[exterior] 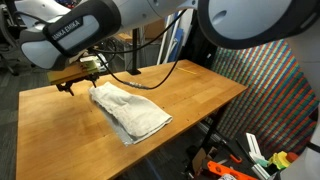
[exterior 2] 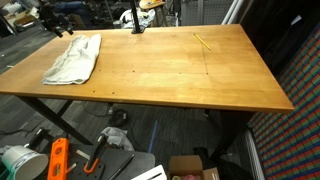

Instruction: Fold the cloth in half

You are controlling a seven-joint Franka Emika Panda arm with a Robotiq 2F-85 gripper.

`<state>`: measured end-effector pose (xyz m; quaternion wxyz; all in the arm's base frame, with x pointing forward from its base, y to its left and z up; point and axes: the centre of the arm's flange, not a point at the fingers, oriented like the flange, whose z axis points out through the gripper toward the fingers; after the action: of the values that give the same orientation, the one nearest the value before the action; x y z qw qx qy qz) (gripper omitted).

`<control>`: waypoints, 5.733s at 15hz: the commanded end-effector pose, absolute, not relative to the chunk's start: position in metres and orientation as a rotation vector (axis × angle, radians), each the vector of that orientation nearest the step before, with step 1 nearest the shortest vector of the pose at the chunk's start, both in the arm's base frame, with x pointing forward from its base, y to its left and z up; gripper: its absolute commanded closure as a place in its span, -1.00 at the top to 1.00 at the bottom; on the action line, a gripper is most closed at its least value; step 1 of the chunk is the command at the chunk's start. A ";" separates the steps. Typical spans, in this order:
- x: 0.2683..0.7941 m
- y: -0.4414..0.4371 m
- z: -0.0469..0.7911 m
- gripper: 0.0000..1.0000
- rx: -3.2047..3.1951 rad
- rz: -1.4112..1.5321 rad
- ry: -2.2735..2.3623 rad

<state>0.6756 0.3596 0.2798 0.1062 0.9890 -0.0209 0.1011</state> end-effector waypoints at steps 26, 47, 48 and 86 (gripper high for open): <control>0.725 0.300 0.277 -0.86 2.850 0.255 -0.240; 0.731 0.144 0.373 -0.90 3.040 0.169 -0.616; 0.730 0.139 0.376 -0.89 3.046 0.170 -0.635; 0.659 0.297 0.321 0.53 2.933 0.181 -0.031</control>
<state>0.6915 0.3209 0.2869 0.1210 0.9895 -0.0330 0.0718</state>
